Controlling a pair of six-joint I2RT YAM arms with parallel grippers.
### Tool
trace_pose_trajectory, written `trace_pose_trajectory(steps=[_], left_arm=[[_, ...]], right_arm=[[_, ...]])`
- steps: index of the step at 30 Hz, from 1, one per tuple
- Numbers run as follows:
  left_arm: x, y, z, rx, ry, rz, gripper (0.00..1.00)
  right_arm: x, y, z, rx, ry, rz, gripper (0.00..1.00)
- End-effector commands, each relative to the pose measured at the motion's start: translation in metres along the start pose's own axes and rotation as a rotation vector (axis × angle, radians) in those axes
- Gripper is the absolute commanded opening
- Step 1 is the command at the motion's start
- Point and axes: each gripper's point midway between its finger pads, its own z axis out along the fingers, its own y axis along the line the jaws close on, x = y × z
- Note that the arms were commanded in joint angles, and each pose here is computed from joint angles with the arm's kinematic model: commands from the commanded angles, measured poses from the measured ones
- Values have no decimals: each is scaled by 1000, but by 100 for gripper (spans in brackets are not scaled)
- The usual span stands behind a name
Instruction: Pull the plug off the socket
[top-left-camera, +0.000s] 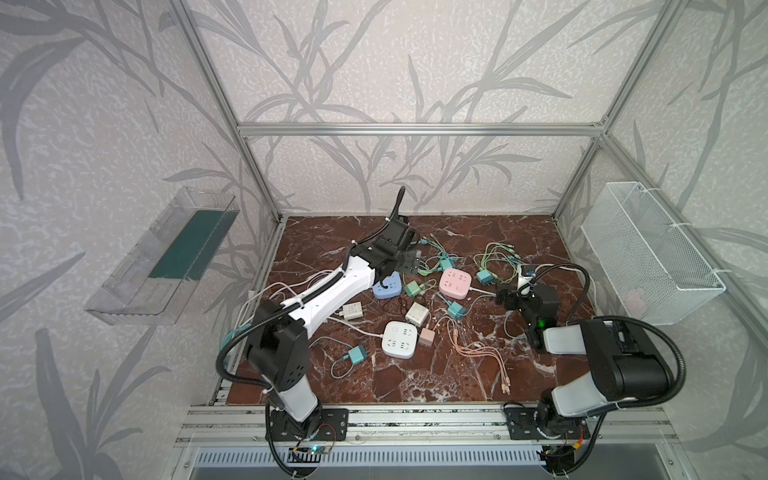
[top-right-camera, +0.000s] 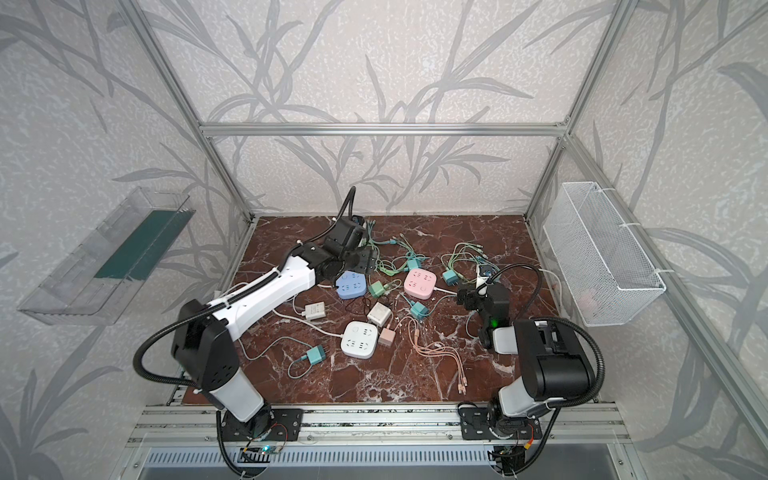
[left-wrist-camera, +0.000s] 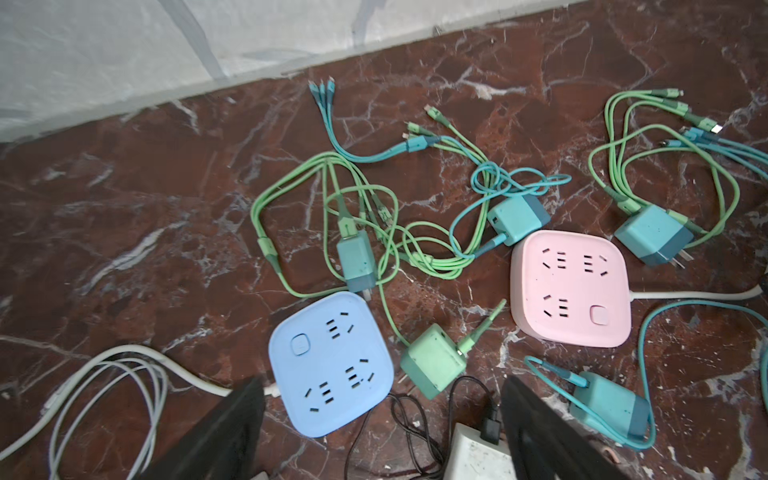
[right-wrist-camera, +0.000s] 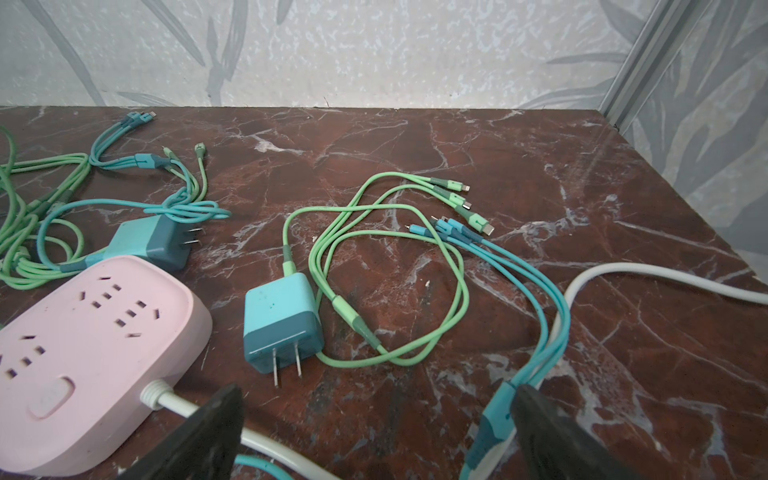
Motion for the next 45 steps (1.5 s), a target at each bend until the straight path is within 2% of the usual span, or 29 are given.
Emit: trace_pose_trajectory(steps=[1, 4, 8, 13, 19, 23, 26, 30, 35, 39, 45], left_arm=[[-20, 30, -30, -117, -163, 4, 94], [-2, 64, -47, -238, -177, 29, 99], [32, 120, -53, -398, -192, 35, 100], [82, 189, -34, -507, -218, -81, 100], [117, 230, -13, -553, -301, -202, 100], [130, 241, -1, -537, -361, -223, 100], [120, 243, 4, -487, -410, -249, 100], [117, 246, 14, -483, -403, -216, 99], [129, 248, 18, -510, -531, -209, 99], [133, 252, 27, -507, -423, -234, 99], [132, 263, 27, -538, -437, -267, 99]], right_arm=[[-20, 5, 0, -32, -81, -30, 99], [-21, 5, 4, -35, -70, -25, 99], [-21, 5, 5, -33, -67, -26, 99], [-21, 5, 5, -31, -66, -26, 99], [-21, 5, 5, -31, -67, -24, 99], [-21, 5, 5, -30, -67, -25, 99], [-20, 5, 5, -32, -67, -25, 99], [-20, 5, 5, -31, -67, -25, 99], [-21, 5, 5, -31, -67, -25, 99], [-20, 5, 5, -31, -67, -24, 99], [-21, 7, 5, -43, -64, -28, 99]])
